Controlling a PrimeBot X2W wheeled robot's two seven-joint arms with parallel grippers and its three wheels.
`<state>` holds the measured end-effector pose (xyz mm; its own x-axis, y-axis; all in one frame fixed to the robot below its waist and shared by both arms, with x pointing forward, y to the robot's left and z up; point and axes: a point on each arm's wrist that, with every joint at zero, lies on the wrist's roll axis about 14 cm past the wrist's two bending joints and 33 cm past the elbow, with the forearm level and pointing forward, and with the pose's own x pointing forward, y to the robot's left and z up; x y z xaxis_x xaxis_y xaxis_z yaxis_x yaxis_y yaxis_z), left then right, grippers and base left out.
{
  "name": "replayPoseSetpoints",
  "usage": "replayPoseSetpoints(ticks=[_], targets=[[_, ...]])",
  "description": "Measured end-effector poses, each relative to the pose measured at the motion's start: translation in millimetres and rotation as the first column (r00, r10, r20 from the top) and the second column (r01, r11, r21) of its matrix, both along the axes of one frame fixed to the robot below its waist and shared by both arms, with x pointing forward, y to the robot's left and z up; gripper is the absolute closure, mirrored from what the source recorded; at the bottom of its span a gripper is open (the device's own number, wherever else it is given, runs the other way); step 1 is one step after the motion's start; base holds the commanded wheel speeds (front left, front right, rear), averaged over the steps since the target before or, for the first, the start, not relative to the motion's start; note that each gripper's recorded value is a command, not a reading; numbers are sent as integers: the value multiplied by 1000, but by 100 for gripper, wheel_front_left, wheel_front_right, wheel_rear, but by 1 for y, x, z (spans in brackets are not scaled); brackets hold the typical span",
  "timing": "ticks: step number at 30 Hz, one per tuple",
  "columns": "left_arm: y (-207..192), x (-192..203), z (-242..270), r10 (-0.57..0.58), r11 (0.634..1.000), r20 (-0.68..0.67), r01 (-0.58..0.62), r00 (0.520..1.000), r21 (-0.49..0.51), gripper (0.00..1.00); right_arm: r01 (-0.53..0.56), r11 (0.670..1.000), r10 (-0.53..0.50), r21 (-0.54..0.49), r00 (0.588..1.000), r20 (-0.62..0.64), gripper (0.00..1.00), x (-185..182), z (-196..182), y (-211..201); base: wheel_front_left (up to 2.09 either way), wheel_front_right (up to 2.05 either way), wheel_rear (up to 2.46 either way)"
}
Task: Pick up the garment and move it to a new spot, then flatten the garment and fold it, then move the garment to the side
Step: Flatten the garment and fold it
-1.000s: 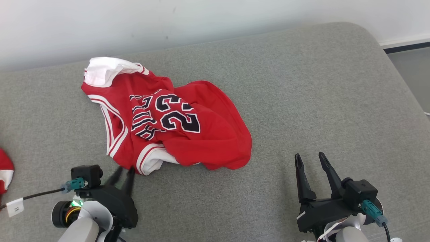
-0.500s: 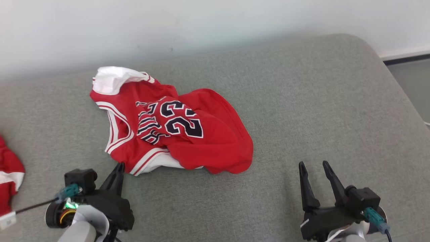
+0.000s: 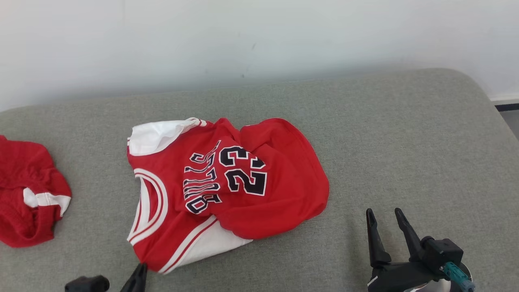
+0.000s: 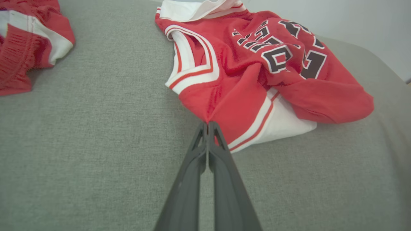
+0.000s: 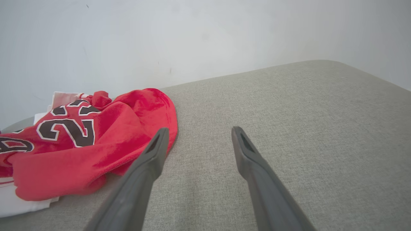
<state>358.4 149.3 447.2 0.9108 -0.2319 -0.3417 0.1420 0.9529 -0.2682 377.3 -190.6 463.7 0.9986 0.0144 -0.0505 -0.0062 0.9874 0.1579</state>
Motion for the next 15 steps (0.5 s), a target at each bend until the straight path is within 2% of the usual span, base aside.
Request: replayPoseSetpoints(ticks=[4, 7, 8, 9, 15], targets=[[9, -14, -6, 31, 999, -38, -30, 999, 17, 100, -21, 1000, 21, -1, 1000, -3, 0, 2, -1, 7, 0, 0, 0], [14, -13, -2, 56, 998, -15, -56, 998, 25, 100, -23, 1000, 23, -3, 1000, -2, 0, 2, -1, 7, 0, 0, 0], [16, -11, 4, 62, 997, 18, -62, 998, 39, 15, -23, 1000, 23, -3, 1000, 0, 0, 1, 0, 7, 0, 0, 0], [17, -9, 9, 64, 997, 53, -66, 997, 50, 0, -23, 1000, 23, -6, 1000, 2, 0, 1, 1, 7, 0, 0, 0], [26, 8, 52, 142, 989, 266, -150, 954, 8, 0, -33, 999, 33, -15, 999, 6, 0, 1, 3, 10, 0, 0, 0]])
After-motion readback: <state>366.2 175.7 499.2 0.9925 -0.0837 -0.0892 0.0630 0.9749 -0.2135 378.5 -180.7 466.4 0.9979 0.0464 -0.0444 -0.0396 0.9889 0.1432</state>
